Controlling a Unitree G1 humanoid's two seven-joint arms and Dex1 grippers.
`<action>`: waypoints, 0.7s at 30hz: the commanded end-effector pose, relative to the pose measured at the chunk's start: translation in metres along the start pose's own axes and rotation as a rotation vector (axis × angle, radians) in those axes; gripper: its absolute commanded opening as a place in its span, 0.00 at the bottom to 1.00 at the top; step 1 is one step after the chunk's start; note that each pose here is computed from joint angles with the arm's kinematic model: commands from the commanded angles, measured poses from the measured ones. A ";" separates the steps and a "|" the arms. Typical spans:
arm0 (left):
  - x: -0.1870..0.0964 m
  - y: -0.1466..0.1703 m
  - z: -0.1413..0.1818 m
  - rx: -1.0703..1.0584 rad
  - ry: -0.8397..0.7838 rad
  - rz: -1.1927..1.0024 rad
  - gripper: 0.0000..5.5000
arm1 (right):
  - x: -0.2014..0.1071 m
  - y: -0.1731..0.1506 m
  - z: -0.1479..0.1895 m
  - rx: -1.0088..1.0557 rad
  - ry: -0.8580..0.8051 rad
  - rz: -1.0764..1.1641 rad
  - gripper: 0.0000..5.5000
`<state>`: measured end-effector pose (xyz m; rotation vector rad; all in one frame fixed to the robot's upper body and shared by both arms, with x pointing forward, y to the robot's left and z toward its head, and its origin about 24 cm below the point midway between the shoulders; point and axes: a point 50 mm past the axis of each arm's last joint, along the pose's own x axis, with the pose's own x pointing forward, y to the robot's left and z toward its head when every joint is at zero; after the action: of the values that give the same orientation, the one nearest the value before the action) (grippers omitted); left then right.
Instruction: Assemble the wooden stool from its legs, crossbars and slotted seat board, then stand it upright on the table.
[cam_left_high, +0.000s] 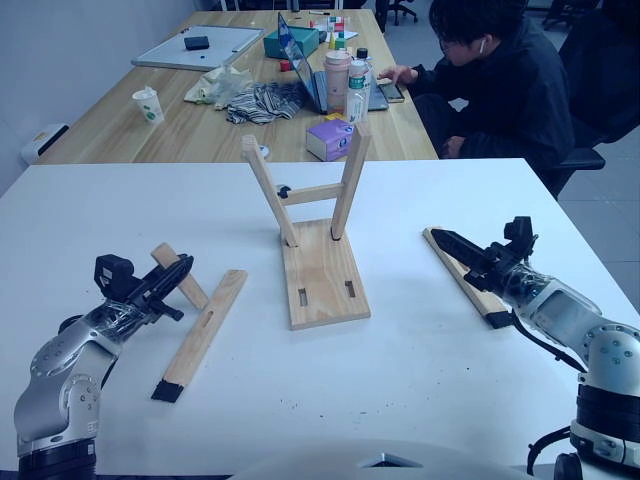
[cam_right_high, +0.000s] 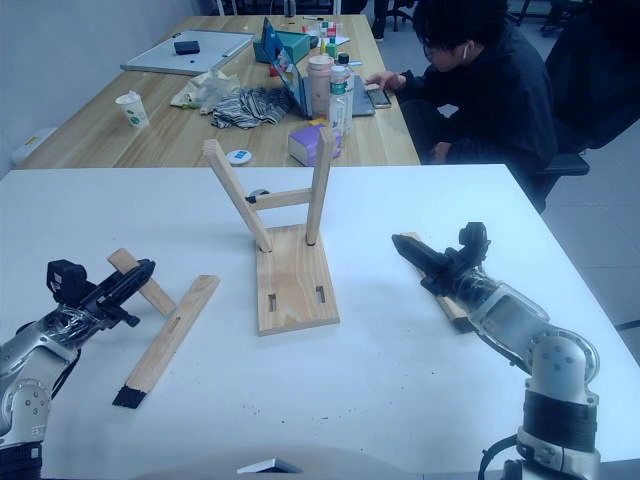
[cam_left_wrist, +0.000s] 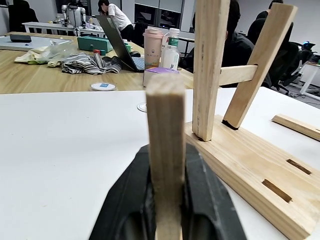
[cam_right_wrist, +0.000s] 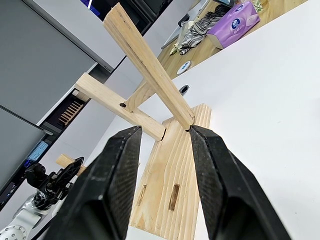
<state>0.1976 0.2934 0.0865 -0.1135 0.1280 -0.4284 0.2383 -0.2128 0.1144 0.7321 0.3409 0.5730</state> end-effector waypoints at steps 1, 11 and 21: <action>-0.008 -0.001 0.000 0.019 0.003 -0.009 0.07 | 0.006 0.002 0.002 -0.005 0.011 0.020 0.32; -0.030 -0.009 -0.002 0.064 0.089 -0.090 0.07 | 0.010 0.003 0.005 -0.009 0.031 0.029 0.32; -0.039 -0.013 0.002 0.136 0.114 -0.153 0.07 | 0.012 0.002 0.006 -0.007 0.030 0.021 0.32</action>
<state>0.1585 0.2960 0.0885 -0.0148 0.2196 -0.6112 0.2472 -0.2080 0.1170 0.7326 0.3574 0.6126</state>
